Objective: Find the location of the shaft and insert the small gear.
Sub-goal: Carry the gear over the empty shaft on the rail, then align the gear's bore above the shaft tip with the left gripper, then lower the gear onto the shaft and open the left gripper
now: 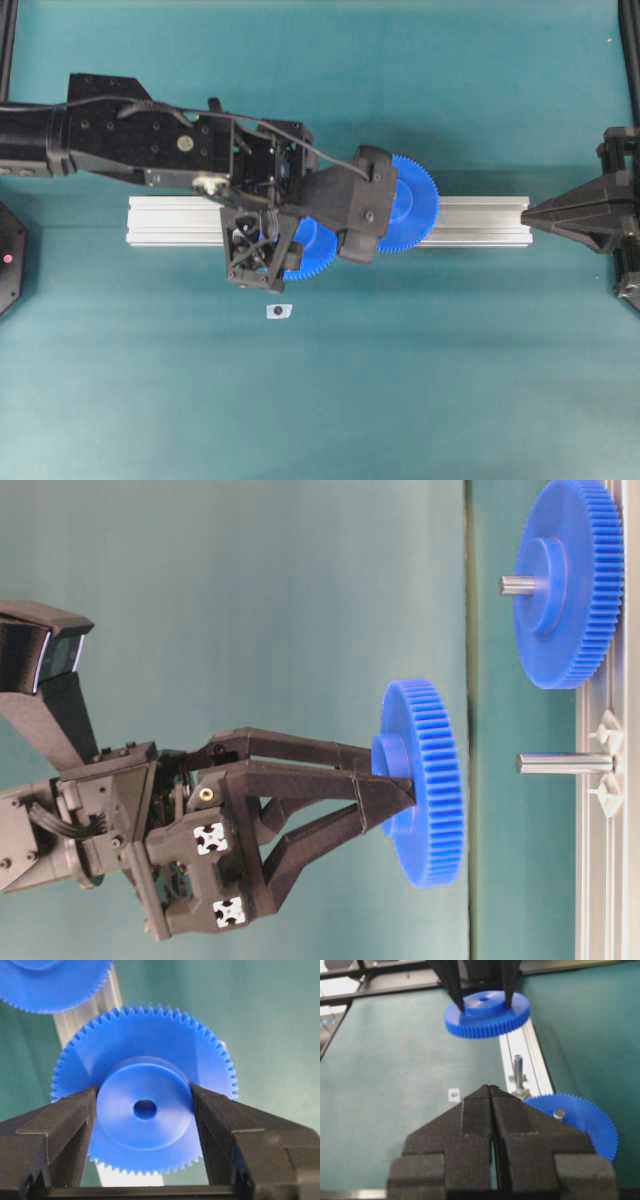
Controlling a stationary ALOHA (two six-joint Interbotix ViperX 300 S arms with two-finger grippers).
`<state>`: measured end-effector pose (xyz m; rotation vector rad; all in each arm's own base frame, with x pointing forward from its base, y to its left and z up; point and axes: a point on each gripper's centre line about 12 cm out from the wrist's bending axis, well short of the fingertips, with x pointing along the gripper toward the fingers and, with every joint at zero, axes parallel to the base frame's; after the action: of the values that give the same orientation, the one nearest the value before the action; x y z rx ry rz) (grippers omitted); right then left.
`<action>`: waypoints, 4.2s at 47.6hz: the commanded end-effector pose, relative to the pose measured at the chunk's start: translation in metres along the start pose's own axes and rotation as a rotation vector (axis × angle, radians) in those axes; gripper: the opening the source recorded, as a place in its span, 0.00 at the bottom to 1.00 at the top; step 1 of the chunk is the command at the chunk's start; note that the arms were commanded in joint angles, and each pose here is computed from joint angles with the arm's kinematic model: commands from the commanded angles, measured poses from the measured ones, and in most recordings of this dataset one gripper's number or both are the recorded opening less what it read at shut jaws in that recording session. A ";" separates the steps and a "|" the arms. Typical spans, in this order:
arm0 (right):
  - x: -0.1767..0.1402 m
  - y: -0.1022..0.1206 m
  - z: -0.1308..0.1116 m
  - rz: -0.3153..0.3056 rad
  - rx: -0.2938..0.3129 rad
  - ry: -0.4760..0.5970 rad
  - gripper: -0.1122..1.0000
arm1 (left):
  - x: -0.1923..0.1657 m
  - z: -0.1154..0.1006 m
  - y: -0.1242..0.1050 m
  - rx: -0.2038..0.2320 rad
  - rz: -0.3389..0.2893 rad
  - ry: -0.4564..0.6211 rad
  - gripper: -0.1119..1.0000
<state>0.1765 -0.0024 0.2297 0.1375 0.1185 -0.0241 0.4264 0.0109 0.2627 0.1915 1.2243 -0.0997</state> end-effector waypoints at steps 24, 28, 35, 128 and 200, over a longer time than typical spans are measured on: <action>0.001 0.000 0.004 -0.004 0.013 -0.010 0.08 | -0.006 0.008 0.022 -0.029 0.035 -0.065 0.67; 0.001 0.000 0.003 -0.004 0.013 -0.007 0.08 | -0.001 0.009 0.022 -0.008 0.033 -0.059 0.67; 0.001 0.000 0.003 -0.004 0.014 -0.011 0.08 | 0.009 0.008 0.023 0.013 0.030 -0.037 0.67; 0.001 -0.001 0.002 -0.004 0.042 -0.008 0.08 | 0.057 -0.021 0.046 -0.049 0.006 0.118 0.67; 0.001 -0.001 0.002 -0.004 0.044 -0.004 0.08 | 0.026 0.002 0.030 -0.057 0.019 0.024 0.83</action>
<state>0.1759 -0.0026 0.2273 0.1713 0.1241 -0.0279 0.4426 0.0437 0.2073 0.1412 1.3330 -0.0550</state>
